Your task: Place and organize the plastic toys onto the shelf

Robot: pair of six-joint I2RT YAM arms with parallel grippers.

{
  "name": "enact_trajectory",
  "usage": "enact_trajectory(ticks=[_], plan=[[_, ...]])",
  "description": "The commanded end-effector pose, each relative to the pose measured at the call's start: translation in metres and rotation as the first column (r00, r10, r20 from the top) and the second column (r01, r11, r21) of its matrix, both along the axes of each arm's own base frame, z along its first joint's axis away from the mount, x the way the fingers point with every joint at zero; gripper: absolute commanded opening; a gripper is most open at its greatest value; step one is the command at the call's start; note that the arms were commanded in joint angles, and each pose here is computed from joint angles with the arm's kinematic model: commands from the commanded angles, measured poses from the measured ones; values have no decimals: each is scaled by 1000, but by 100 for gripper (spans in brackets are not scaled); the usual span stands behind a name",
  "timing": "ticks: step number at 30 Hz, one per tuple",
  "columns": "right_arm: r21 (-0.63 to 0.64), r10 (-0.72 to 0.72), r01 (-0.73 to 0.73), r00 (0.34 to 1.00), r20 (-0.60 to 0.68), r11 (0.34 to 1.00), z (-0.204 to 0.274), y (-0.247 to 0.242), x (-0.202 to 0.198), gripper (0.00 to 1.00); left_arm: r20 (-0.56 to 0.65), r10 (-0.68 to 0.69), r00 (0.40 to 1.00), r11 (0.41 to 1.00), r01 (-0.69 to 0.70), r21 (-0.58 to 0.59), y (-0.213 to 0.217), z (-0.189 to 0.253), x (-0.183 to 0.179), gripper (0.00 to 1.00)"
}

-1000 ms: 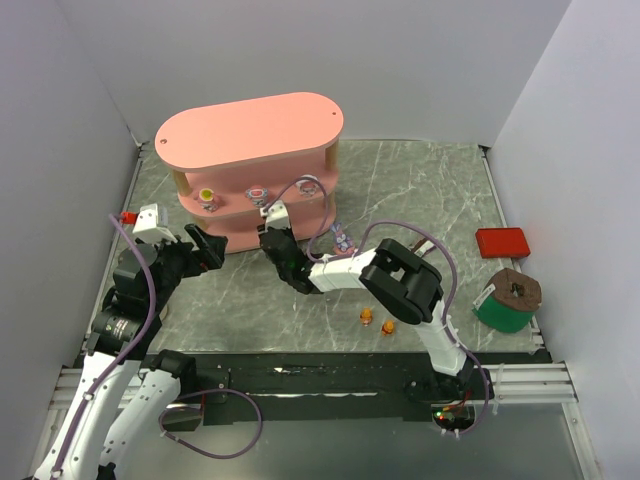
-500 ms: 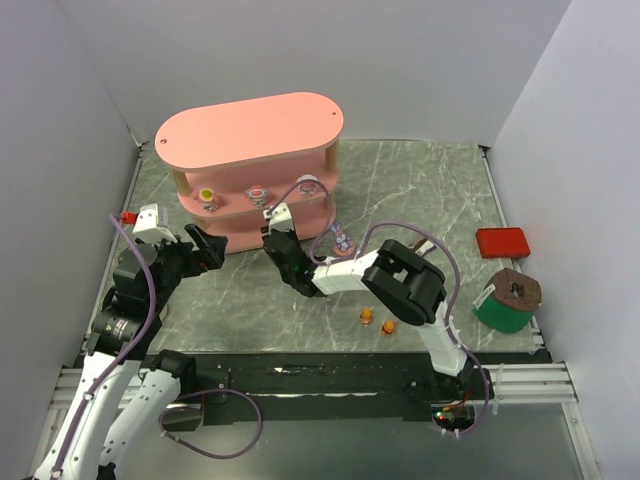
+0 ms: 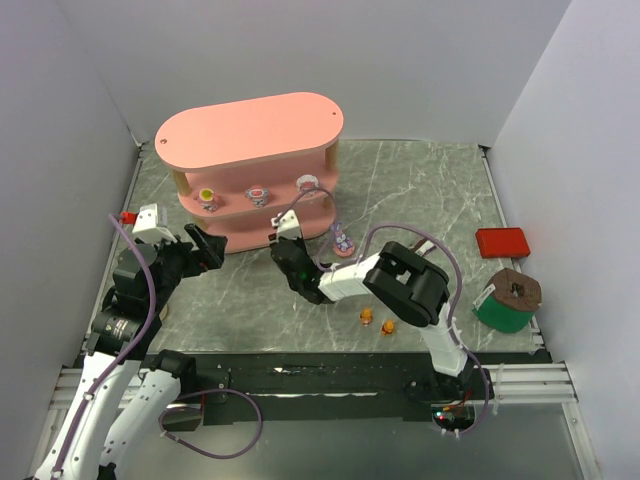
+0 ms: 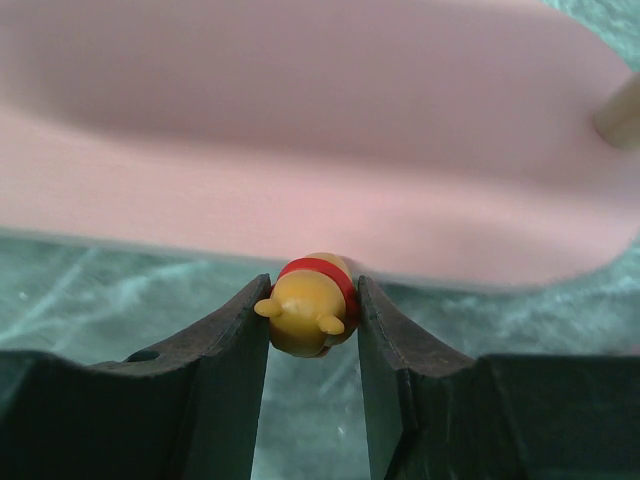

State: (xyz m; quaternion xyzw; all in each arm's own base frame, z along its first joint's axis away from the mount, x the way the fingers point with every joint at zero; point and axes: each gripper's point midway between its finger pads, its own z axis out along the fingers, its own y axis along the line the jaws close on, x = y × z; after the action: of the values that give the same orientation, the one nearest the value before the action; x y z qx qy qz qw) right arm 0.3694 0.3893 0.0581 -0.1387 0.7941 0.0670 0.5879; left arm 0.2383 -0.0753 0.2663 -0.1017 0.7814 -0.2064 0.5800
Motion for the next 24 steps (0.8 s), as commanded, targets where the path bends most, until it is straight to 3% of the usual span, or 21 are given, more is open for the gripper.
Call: enact_trajectory(ticks=[1, 5, 13, 17, 24], plan=[[130, -41, 28, 994, 98, 991, 57, 0, 0, 9, 22, -17, 1000, 1000, 17, 10, -2, 4, 2, 96], [125, -20, 9, 996, 88, 992, 61, -5, -11, 9, 24, -19, 1000, 1000, 18, 9, -2, 5, 2, 96], [153, 58, -50, 997, -50, 987, 73, -27, -52, 10, 28, -14, 1000, 1000, 14, 10, -1, 6, 1, 96], [170, 86, -73, 994, -67, 983, 118, -46, -71, 10, 32, -13, 999, 1000, 12, 7, 0, 7, 1, 96], [172, 106, -96, 993, -49, 980, 212, -61, -70, 12, 34, 1, 999, 1000, -1, 9, 3, 7, 1, 96]])
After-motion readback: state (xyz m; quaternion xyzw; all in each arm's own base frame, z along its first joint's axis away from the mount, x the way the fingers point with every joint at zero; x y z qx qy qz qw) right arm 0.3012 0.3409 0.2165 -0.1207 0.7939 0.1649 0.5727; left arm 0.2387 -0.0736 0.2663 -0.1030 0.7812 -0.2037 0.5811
